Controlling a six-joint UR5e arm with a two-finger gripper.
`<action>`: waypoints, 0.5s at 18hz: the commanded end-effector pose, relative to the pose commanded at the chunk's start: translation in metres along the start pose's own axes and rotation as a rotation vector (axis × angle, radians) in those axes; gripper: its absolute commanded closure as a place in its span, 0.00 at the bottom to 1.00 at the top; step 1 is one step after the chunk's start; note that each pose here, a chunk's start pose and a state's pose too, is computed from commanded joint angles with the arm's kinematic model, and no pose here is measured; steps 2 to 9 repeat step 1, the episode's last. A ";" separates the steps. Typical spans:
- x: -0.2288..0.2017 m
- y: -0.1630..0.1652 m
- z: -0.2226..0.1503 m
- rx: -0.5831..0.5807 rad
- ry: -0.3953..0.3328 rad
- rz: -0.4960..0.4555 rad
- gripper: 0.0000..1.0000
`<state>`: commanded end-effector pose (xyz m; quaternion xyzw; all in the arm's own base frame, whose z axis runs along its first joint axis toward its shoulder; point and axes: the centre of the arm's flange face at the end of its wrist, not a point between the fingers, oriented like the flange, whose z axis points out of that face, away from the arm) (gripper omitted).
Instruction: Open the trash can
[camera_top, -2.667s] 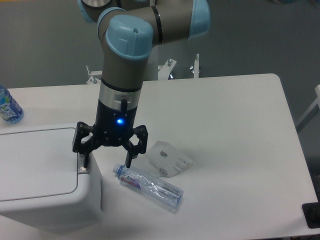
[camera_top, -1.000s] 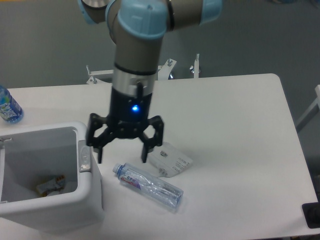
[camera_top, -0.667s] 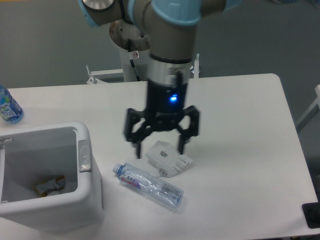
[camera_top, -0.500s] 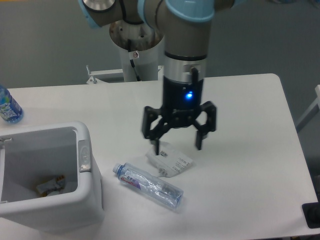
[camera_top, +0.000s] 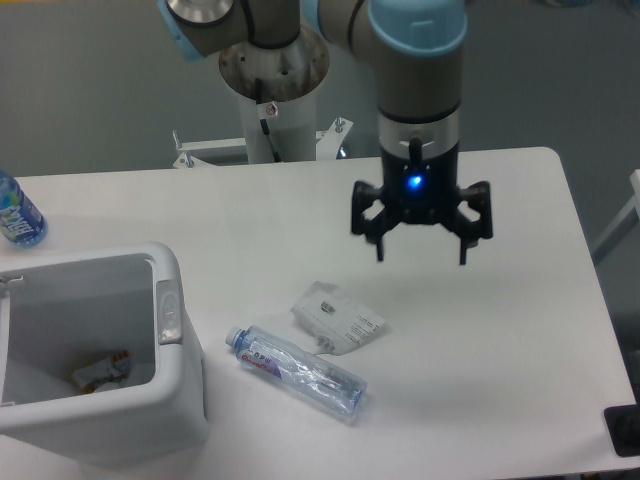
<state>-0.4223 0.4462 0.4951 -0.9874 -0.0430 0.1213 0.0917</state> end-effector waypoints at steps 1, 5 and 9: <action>-0.002 0.002 0.000 0.000 0.000 -0.004 0.00; -0.002 0.002 0.000 0.000 0.000 -0.004 0.00; -0.002 0.002 0.000 0.000 0.000 -0.004 0.00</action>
